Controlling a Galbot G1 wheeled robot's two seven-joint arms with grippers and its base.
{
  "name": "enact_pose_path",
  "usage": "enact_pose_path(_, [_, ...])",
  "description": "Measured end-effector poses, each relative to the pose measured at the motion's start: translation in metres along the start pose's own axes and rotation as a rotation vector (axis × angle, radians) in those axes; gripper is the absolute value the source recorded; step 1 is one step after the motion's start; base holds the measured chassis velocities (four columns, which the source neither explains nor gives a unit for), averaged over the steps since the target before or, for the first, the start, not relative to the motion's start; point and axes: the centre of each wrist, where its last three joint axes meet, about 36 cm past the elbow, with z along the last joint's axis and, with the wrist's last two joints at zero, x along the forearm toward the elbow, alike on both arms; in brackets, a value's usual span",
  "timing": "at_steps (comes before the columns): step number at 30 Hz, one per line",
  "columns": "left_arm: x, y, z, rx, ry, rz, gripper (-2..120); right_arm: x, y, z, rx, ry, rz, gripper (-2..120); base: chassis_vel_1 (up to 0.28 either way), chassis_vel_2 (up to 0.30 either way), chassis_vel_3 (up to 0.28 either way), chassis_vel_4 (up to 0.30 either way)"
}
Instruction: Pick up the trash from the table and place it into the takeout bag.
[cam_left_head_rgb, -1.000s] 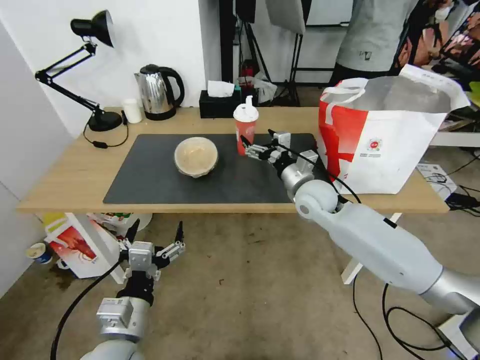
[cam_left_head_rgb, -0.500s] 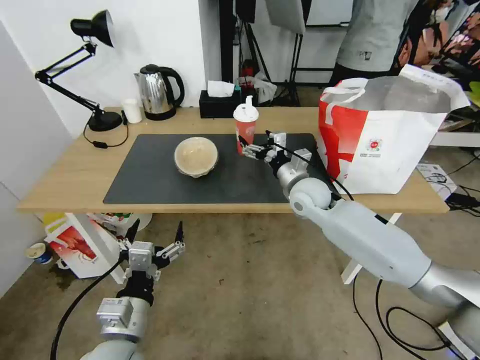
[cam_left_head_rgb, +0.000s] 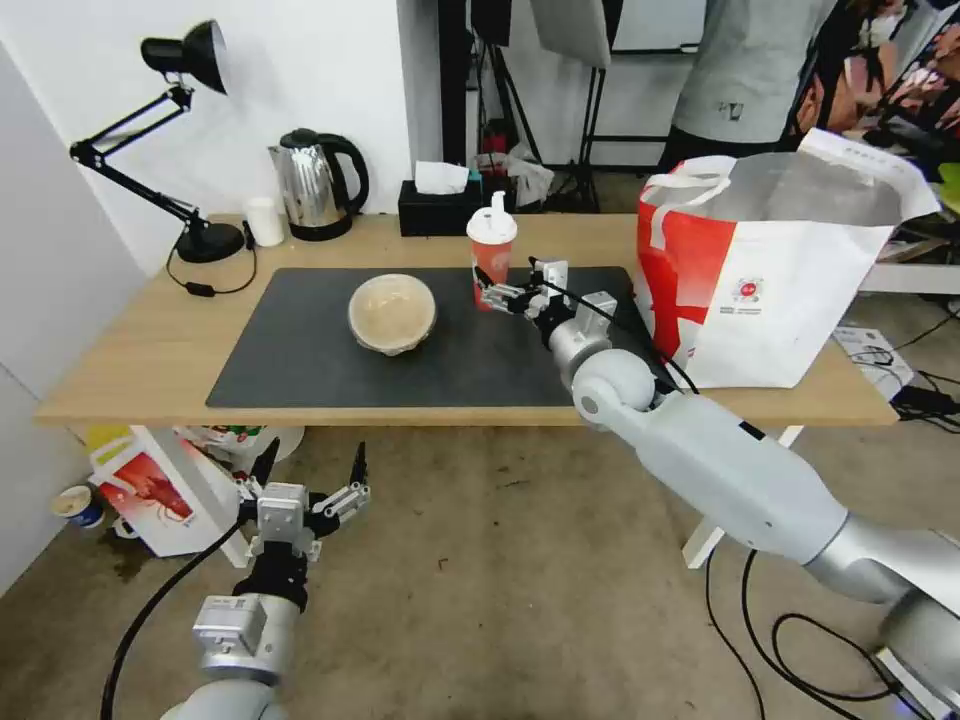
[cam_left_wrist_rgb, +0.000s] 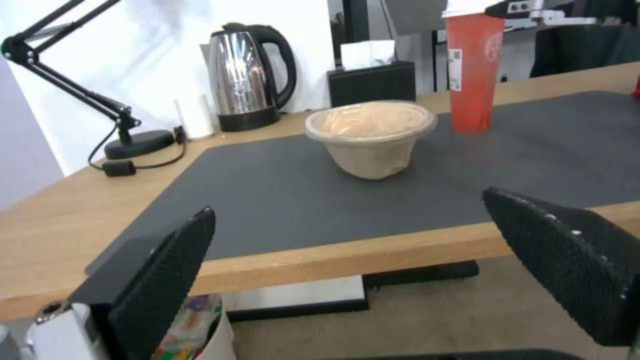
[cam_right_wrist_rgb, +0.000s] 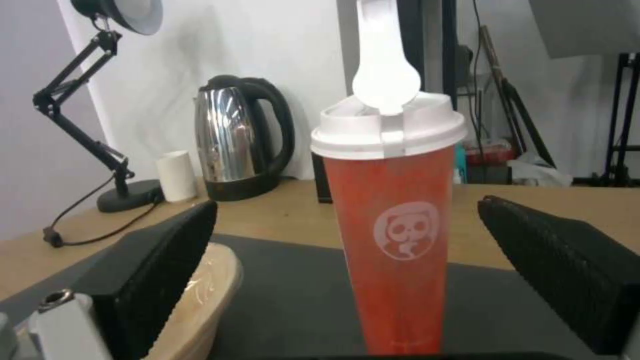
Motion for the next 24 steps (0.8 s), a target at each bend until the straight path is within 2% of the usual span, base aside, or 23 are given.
enact_pose_path(24, [0.000, 0.000, 0.000, 0.000, 0.000, 0.000, 100, -0.023, -0.001, 0.013, 0.017, 0.018, 0.028, 100, 0.000, 0.000, 0.000, 0.000])
